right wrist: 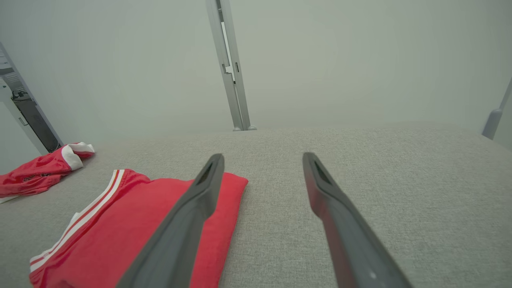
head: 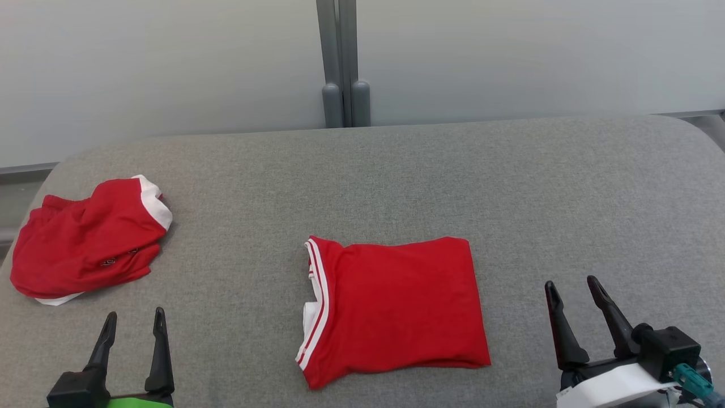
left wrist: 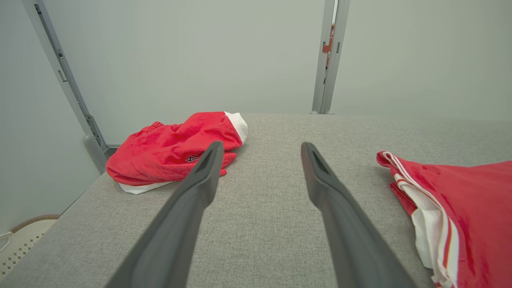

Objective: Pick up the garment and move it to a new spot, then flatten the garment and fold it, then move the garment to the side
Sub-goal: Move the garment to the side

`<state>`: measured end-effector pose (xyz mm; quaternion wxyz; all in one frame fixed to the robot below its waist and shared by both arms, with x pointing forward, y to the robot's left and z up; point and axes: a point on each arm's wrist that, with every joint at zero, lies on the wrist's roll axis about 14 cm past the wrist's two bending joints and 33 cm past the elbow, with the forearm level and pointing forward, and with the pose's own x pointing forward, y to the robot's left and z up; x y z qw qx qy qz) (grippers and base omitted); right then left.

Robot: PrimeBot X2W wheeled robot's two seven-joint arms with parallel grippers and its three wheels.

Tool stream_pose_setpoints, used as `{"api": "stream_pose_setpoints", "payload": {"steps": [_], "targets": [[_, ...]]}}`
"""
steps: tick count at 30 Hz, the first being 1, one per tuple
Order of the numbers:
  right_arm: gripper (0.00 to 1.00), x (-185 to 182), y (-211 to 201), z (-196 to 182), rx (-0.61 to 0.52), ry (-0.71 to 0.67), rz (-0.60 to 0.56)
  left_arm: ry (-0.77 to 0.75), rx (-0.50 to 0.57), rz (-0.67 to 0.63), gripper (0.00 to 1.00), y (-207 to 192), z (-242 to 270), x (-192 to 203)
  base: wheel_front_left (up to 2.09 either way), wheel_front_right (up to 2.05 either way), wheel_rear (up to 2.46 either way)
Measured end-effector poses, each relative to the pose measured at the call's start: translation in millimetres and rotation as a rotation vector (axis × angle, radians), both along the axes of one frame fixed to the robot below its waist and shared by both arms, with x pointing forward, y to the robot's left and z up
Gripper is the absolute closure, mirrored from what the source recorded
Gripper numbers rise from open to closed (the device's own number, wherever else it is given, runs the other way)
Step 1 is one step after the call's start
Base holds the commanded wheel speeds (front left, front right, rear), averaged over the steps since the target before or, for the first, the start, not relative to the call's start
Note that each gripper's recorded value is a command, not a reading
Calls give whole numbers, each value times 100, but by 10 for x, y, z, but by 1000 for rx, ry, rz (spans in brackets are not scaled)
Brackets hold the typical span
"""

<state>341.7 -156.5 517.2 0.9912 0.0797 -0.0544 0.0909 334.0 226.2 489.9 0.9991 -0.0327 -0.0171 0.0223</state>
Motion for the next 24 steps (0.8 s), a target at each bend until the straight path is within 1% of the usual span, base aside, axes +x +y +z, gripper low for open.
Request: {"api": "stream_pose_setpoints", "payload": {"steps": [7, 9, 16, 24], "targets": [[0, 193, 206, 166, -26, -51, 76, 13, -7, -3, 0, -25, -42, 18, 0, 0, 0], [0, 257, 272, 146, -39, -44, 101, 16, -9, -4, 0, -35, -54, 22, 0, 0, 0], [0, 526, 493, -109, -81, 75, 169, 27, -20, -1, 0, -55, -89, 29, 0, 0, 0], [0, 664, 644, -654, -105, 274, 205, 42, -24, 20, 0, -7, -135, 37, 0, 0, 0]]}}
